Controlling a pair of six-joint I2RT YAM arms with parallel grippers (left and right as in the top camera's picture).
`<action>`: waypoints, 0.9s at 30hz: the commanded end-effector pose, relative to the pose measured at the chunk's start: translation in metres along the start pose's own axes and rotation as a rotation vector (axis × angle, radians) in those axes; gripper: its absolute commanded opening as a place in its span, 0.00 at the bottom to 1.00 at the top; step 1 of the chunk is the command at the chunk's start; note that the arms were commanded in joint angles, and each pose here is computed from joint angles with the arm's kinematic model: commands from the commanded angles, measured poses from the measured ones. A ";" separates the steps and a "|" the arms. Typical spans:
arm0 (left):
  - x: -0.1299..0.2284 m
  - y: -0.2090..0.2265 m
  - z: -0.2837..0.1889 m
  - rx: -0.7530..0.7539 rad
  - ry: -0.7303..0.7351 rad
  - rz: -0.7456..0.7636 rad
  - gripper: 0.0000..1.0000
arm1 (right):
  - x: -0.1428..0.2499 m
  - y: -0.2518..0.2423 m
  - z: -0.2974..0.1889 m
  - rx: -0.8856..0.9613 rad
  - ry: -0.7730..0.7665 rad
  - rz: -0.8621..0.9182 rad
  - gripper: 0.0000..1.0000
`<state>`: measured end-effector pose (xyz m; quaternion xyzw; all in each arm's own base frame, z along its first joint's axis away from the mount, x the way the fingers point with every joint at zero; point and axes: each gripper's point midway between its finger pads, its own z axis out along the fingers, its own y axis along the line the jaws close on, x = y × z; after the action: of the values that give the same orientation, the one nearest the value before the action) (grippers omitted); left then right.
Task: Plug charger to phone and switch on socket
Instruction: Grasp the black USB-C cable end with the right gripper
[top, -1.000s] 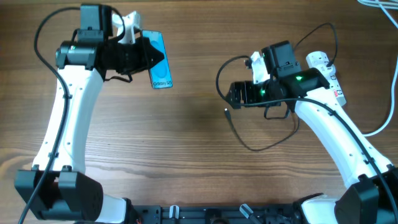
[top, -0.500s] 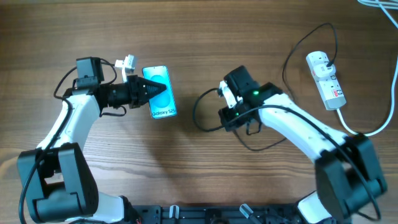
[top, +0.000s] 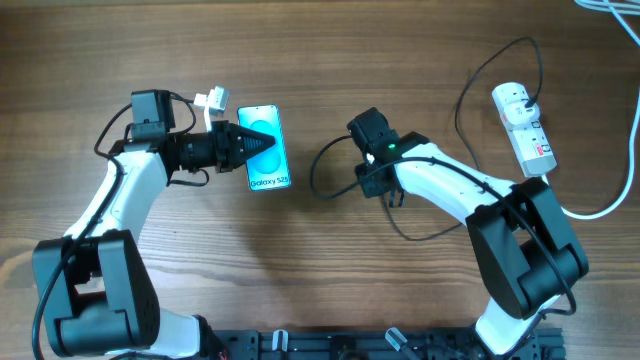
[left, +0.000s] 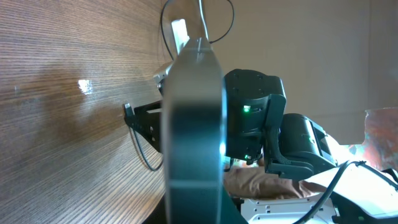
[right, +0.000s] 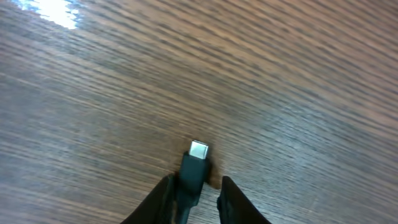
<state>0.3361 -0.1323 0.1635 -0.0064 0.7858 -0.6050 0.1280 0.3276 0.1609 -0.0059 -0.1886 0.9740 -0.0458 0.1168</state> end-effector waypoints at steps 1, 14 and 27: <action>0.002 -0.008 0.000 0.041 0.010 0.008 0.04 | 0.058 -0.002 0.038 0.017 0.202 0.021 0.39; 0.002 -0.008 0.000 0.041 0.010 0.007 0.04 | 0.074 0.013 0.034 -0.056 0.280 0.193 0.08; -0.002 -0.009 -0.003 0.049 -0.002 0.027 0.04 | 0.047 0.014 0.016 -0.112 0.180 0.165 0.04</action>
<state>0.3370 -0.1321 0.1639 -0.0044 0.7856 -0.6047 0.1310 0.3182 0.1641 -0.0059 -0.0972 0.9910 -0.0063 0.0913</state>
